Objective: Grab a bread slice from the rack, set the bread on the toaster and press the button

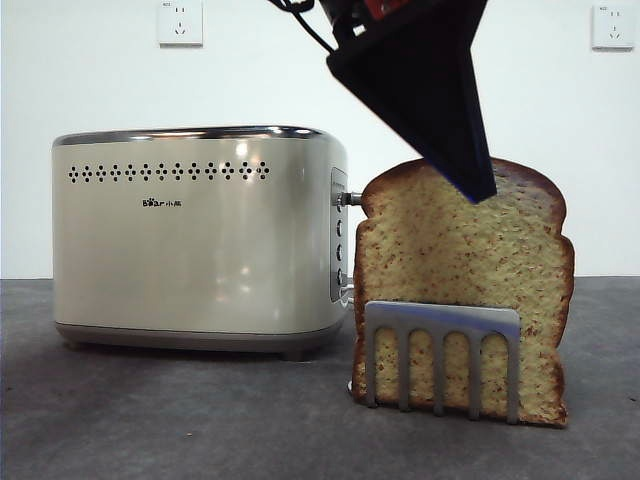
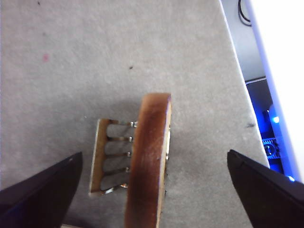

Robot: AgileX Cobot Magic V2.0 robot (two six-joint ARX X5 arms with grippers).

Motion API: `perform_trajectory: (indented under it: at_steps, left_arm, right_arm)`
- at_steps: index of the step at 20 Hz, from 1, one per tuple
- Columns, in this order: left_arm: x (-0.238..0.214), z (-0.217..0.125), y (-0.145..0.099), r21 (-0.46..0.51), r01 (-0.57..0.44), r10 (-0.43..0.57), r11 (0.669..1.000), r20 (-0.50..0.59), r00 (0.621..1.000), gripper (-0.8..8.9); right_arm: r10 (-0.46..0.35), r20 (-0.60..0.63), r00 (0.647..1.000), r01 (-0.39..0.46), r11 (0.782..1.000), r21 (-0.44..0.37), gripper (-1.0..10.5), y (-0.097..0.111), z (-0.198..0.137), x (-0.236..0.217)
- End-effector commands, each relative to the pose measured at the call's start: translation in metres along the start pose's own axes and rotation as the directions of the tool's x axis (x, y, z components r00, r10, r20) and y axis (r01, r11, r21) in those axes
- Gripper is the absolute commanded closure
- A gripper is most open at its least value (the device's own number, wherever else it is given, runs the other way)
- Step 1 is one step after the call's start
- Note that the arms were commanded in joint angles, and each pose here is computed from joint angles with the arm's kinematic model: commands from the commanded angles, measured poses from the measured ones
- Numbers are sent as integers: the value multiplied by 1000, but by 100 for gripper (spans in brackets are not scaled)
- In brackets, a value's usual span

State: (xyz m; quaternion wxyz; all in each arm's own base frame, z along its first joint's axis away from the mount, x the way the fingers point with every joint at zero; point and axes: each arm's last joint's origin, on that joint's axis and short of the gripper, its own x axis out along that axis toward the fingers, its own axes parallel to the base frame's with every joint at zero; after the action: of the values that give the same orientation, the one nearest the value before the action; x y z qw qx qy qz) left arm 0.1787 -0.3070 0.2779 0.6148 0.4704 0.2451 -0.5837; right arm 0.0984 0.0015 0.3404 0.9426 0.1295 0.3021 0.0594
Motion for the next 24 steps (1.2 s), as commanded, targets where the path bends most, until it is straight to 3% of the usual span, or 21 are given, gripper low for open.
perform_trajectory:
  at_steps: [1,5,8,11,16,24]
  left_arm:
    - [6,-1,-1,5,19,-19,1000,-19,1000,301]
    - [8,-1,-1,17,22,-22,1000,-23,999,329]
    - [8,-1,-1,29,3,-1,1000,-44,999,533]
    - [8,-2,-1,45,0,2,999,-51,999,571]
    - [8,-1,-1,89,-8,12,996,-50,999,761]
    - [5,0,3,156,-47,57,987,-61,996,761]
  right_arm:
    - [5,11,1000,-5,1000,-16,949,1,2,-1]
    - [3,6,1000,-3,1000,-14,949,1,1,-1]
    - [1,-7,1000,-1,1000,-11,949,0,0,-1]
    - [0,-12,1000,0,1000,-9,949,0,-1,-1]
    - [0,-13,1000,0,1000,-10,949,0,-1,-1]
    - [-1,-13,1000,1,1000,-9,949,0,-1,-1]
